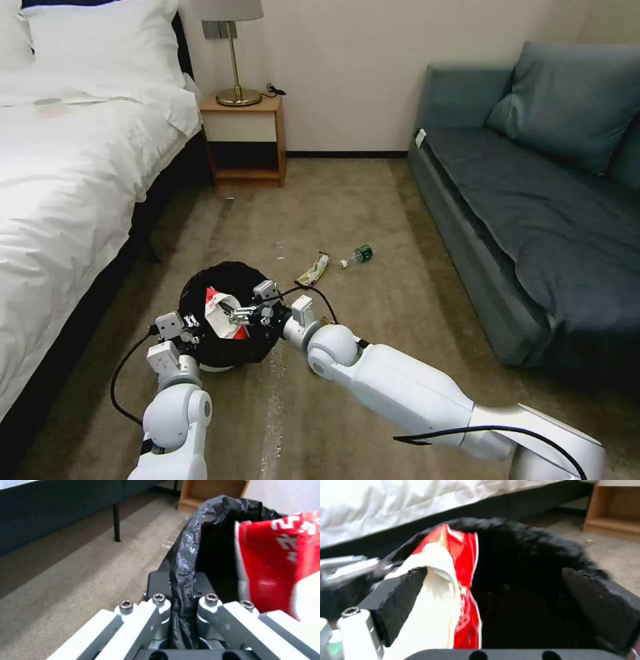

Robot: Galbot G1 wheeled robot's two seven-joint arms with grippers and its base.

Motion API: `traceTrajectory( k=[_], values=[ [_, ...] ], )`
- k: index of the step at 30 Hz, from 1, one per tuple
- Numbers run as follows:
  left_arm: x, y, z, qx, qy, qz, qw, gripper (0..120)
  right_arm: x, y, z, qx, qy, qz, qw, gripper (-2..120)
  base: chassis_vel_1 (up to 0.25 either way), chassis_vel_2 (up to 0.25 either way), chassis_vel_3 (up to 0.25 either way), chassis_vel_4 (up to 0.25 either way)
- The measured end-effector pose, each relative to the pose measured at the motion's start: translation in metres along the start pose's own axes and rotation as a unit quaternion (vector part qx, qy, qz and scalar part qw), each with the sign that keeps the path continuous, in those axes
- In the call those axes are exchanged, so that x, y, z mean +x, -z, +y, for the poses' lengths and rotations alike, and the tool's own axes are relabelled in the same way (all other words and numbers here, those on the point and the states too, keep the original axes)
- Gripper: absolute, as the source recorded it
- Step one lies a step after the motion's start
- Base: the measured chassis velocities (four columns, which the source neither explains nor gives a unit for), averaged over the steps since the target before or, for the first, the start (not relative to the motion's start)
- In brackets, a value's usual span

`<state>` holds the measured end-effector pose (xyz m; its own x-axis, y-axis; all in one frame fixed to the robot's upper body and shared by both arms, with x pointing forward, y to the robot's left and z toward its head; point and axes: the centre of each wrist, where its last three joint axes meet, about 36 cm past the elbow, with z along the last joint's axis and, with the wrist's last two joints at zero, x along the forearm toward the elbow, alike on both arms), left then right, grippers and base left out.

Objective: Pick up the trash bin, then pick up the garbage on the floor and place it into the trash bin.

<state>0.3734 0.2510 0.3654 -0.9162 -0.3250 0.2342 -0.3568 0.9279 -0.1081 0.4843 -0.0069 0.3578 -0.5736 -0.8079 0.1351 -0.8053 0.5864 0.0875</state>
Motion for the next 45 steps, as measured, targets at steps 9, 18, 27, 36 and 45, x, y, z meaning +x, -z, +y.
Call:
traceTrajectory(
  k=[9,18,27,36,45],
  values=[
    [-0.001,0.000,-0.002,0.001,-0.001,0.000,1.0000,4,-0.002,0.011,-0.014,0.054,0.029,0.028,0.998,100,0.000,0.000,0.000,0.000],
    [-0.001,-0.001,0.000,0.000,0.001,0.001,1.0000,4,-0.019,0.067,-0.040,0.122,0.069,0.074,0.987,100,0.000,0.000,0.000,0.000],
    [-0.001,-0.001,0.001,0.000,0.003,0.001,1.0000,4,-0.022,0.076,-0.045,0.153,0.096,0.097,0.979,100,0.000,0.000,0.000,0.000],
    [-0.001,-0.001,0.001,0.001,0.003,0.001,1.0000,4,-0.025,0.091,-0.050,0.176,0.120,0.141,0.967,100,0.000,0.000,0.000,0.000],
    [0.003,-0.001,0.005,0.002,0.009,0.001,1.0000,4,-0.041,0.106,-0.044,0.229,0.159,0.198,0.940,100,0.000,0.000,0.000,0.000]
  ],
)
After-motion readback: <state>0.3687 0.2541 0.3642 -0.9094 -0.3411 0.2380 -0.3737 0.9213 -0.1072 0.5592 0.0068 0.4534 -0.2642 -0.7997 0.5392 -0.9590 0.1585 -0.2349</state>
